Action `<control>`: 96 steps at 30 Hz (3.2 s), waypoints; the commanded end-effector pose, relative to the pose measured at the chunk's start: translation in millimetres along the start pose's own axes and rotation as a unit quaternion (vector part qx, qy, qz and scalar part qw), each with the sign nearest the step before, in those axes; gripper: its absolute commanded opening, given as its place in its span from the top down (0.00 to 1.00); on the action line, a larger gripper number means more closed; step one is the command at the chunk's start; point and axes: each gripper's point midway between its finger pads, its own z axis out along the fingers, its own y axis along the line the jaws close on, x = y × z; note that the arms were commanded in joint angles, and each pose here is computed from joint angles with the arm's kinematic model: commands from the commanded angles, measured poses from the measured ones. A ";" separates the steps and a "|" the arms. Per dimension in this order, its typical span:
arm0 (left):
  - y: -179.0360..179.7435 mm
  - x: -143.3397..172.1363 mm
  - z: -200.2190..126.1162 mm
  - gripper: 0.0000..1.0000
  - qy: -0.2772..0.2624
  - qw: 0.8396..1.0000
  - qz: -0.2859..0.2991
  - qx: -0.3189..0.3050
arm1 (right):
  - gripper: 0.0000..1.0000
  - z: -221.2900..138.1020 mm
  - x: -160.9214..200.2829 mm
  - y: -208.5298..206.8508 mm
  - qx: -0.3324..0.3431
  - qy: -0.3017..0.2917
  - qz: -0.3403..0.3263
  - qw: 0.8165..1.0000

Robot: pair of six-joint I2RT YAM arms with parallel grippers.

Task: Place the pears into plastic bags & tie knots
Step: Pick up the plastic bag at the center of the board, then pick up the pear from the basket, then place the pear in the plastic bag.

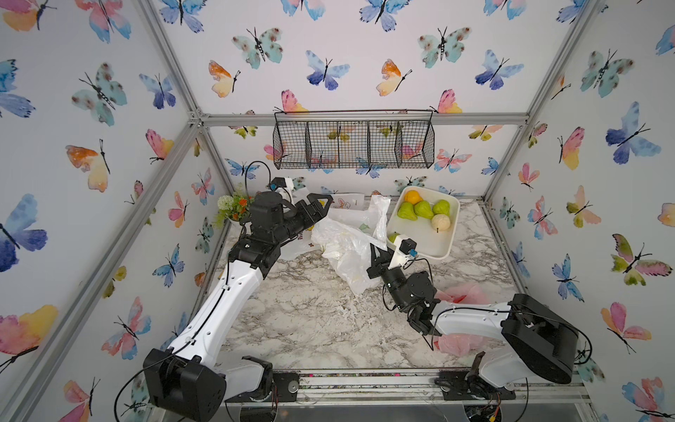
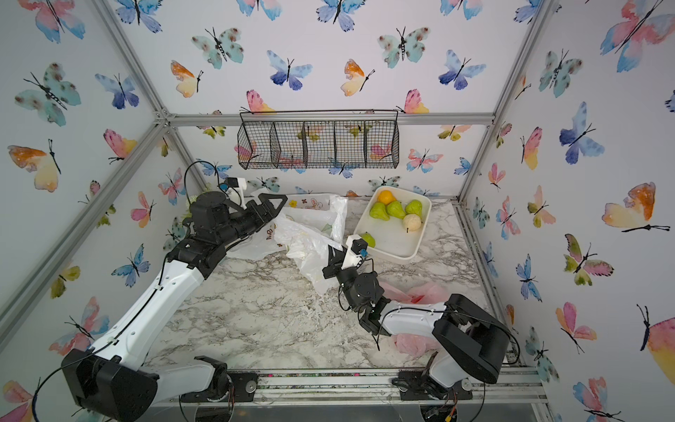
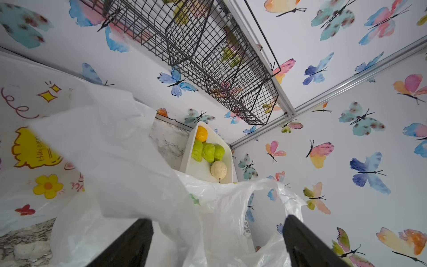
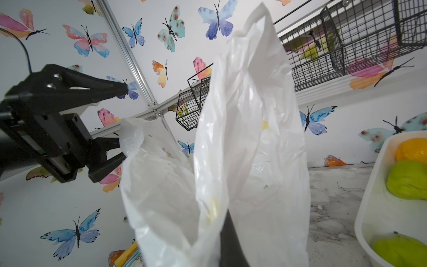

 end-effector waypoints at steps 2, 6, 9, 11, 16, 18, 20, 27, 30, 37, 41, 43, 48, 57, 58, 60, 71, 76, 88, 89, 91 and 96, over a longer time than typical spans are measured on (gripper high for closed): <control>36.1 3.1 23.8 0.24 0.003 0.995 0.062 -0.072 | 0.88 3.5 -2.6 6.7 -0.005 -0.015 0.020 1.000; 36.3 -0.8 39.8 0.46 -0.003 0.993 0.102 -0.060 | 0.79 2.2 3.7 4.7 -0.002 0.001 0.029 1.000; 29.4 -8.5 47.6 0.76 -0.014 0.991 0.126 -0.045 | 0.70 0.8 12.5 5.3 -0.001 0.035 0.031 0.999; 22.5 -12.8 52.1 0.97 -0.017 0.990 0.140 -0.029 | 0.63 -0.1 21.7 5.9 0.000 0.071 0.026 0.997; 11.4 -5.3 64.9 1.00 0.012 0.987 0.158 0.010 | 0.58 -19.8 38.2 -1.4 -0.002 0.129 0.017 0.992; 6.0 -1.5 65.2 1.00 0.021 0.987 0.160 0.028 | 0.57 -26.4 42.9 -9.3 0.010 0.137 0.018 0.990; -6.1 1.3 63.5 1.00 0.032 0.984 0.164 0.057 | 0.51 -29.5 42.8 -15.8 0.017 0.149 0.019 0.988; -23.1 7.9 40.2 1.00 0.073 0.959 0.244 0.126 | 0.40 -26.2 7.5 -87.0 0.081 0.270 0.034 0.959; -34.2 5.1 30.8 1.00 0.072 0.950 0.267 0.143 | 0.37 -24.2 -14.6 -107.4 0.097 0.298 0.028 0.949; -67.6 12.6 5.2 1.00 0.092 0.932 0.281 0.212 | 0.34 -22.7 -54.1 -220.9 0.264 0.325 0.091 0.904; -85.0 26.5 -11.2 1.00 0.109 0.918 0.282 0.256 | 0.32 -1.6 -27.4 -269.3 0.303 0.369 0.099 0.873; -94.3 33.9 -21.3 1.00 0.121 0.908 0.287 0.281 | 0.30 19.0 -9.6 -274.8 0.284 0.398 0.109 0.865; -85.9 46.8 -27.5 1.00 0.133 0.903 0.292 0.287 | 0.24 47.7 34.7 -276.7 0.246 0.444 0.121 0.853; -67.3 58.5 -19.1 1.00 0.148 0.908 0.280 0.275 | 0.19 57.8 112.9 -281.4 0.233 0.519 0.094 0.817; -67.7 58.3 -19.0 1.00 0.147 0.908 0.279 0.276 | 0.19 59.8 117.2 -284.6 0.235 0.523 0.090 0.814; -69.4 58.7 -18.2 1.00 0.148 0.907 0.274 0.283 | 0.19 60.8 128.7 -290.9 0.240 0.535 0.082 0.806; -72.5 60.6 -4.5 1.00 0.158 0.906 0.263 0.292 | 0.32 52.8 154.4 -301.2 0.253 0.563 0.070 0.783; -74.0 68.1 0.6 1.00 0.165 0.904 0.265 0.292 | 0.41 75.2 75.3 -288.0 0.263 0.482 0.028 0.835; -66.0 85.2 11.0 1.00 0.185 0.903 0.271 0.276 | 0.54 62.0 -55.7 -117.9 0.074 0.389 0.051 0.917; -66.9 87.0 12.3 1.00 0.187 0.903 0.270 0.277 | 0.54 60.1 -45.9 -97.1 0.050 0.402 0.062 0.912; -67.8 88.7 14.7 1.00 0.189 0.903 0.268 0.277 | 0.55 51.1 -10.4 -58.3 0.011 0.437 0.105 0.893; -78.0 92.1 15.3 1.00 0.182 0.901 0.263 0.293 | 0.59 25.5 80.6 -28.4 -0.029 0.484 0.244 0.840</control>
